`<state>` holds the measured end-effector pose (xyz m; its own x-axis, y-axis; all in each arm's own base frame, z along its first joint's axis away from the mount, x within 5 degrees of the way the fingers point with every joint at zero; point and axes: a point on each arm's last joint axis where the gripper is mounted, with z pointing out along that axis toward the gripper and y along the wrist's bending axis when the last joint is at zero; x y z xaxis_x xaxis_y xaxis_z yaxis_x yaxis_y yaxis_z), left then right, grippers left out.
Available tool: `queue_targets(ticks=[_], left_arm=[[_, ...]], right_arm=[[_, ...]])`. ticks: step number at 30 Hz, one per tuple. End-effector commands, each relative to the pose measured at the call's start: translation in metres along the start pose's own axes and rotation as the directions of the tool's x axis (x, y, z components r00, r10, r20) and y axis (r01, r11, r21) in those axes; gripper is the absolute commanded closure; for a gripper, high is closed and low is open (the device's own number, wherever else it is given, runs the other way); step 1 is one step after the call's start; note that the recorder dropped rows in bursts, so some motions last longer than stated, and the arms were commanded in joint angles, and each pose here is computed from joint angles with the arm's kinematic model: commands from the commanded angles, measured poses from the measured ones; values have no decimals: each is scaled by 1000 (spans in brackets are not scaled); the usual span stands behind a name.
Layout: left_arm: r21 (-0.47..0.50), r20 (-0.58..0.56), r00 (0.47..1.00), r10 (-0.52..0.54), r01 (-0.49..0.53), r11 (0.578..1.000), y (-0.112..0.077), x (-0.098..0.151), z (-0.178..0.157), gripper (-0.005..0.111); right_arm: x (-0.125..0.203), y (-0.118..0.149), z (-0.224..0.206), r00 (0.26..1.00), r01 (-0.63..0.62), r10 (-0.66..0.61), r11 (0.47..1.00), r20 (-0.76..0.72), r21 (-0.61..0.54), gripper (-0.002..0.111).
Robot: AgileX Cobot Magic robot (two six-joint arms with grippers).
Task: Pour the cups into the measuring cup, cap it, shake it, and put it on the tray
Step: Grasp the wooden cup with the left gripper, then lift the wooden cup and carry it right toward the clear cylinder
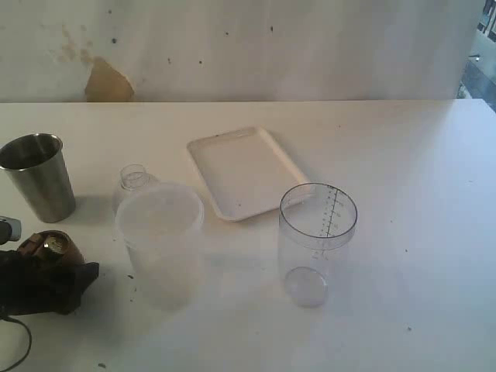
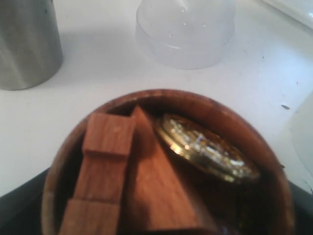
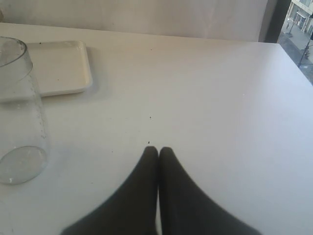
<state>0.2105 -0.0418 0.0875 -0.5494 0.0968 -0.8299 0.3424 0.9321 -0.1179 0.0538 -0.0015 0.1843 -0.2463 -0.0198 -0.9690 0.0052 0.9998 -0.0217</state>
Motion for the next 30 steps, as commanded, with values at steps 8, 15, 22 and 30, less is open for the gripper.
queue_targets(ticks=[8, 15, 22, 30], left_arm=[[12, -8, 999, -44, 44, 999, 4, 2, 16, 24], [36, -15, 1000, -3, 3, 999, 2, 4, 17, 58], [23, 52, 999, 12, -13, 1000, 0, -19, 4, 107], [-28, 117, 993, -23, 26, 999, -2, -82, -29, 107]], right_arm=[[1, 0, 0, 1000, -5, 5, 1000, 0, 4, 108], [1, 0, 0, 1000, -5, 5, 1000, 0, 4, 108], [1, 0, 0, 1000, -5, 5, 1000, 0, 4, 108], [1, 0, 0, 1000, -5, 5, 1000, 0, 4, 108]])
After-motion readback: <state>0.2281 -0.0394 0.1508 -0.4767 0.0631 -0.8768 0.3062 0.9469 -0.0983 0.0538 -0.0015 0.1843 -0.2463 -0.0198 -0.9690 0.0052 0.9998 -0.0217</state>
